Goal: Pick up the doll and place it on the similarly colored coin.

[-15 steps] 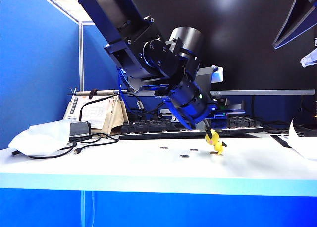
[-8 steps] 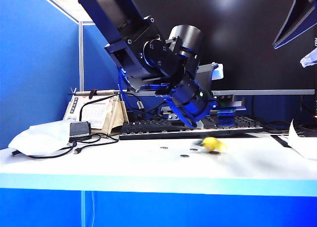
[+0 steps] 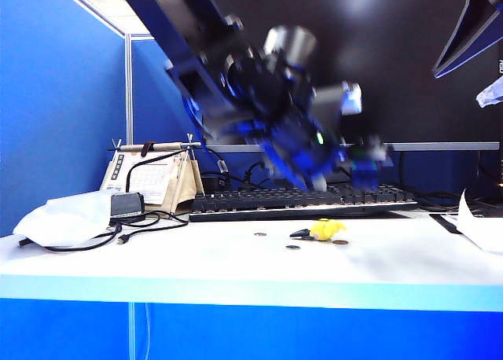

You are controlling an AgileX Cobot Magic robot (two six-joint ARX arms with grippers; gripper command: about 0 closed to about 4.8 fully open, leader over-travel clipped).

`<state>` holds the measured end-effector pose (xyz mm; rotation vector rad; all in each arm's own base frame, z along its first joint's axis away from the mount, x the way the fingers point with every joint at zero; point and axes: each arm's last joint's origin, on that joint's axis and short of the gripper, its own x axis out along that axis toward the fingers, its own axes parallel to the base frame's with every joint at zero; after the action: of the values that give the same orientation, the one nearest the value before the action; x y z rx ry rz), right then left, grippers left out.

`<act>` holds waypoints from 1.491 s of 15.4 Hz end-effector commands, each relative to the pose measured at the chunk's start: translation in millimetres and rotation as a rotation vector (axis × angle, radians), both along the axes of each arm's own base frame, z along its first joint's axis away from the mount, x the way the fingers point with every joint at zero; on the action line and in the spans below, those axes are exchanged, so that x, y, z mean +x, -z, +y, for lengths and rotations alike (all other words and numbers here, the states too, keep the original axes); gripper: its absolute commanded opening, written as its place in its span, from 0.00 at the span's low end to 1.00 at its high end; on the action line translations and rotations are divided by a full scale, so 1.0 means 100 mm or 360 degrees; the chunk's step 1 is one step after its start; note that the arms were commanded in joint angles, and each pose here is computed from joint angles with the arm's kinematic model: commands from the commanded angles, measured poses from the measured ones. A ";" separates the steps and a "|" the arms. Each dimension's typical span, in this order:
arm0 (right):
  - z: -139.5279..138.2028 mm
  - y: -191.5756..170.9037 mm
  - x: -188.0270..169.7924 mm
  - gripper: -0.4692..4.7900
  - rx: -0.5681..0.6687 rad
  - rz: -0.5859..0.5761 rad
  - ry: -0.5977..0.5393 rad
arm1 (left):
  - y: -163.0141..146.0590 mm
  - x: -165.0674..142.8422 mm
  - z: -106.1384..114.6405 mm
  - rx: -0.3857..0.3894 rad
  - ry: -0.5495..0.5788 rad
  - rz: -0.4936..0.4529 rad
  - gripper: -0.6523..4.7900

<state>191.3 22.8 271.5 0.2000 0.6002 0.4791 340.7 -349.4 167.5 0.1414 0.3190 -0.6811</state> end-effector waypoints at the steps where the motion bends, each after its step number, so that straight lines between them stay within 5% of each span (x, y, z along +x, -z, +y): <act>1: 0.00 -0.01 0.02 0.79 0.0000 -0.0026 0.0000 | -0.40 0.09 0.17 -0.0097 -0.0097 -0.0130 0.82; 9: -0.06 -0.11 -0.04 0.79 0.0003 -0.0126 0.0102 | -1.29 0.15 1.16 -0.0003 -0.0285 0.0023 0.82; 12: -0.15 -0.19 -0.13 0.79 0.0017 -0.0189 0.0182 | -1.48 -0.03 1.36 -0.0037 -0.0304 -0.0018 0.78; 16: -0.24 -0.30 -0.28 0.79 0.0061 -0.0285 0.0303 | -1.72 -0.36 1.63 -0.0039 -0.0321 -0.0059 0.43; 18: -0.26 -0.36 -0.35 0.79 0.0053 -0.0344 0.0353 | -1.77 -0.54 1.76 -0.0037 -0.0333 -0.0068 0.15; 23: -0.28 -0.44 -0.59 0.79 -0.0055 -0.0436 0.0619 | -1.61 -1.00 2.09 -0.0038 -0.0556 -0.0067 0.11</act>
<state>136.3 -3.6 314.1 0.2155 0.3009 0.1874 246.9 -146.0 331.1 0.0895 0.2941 -0.3746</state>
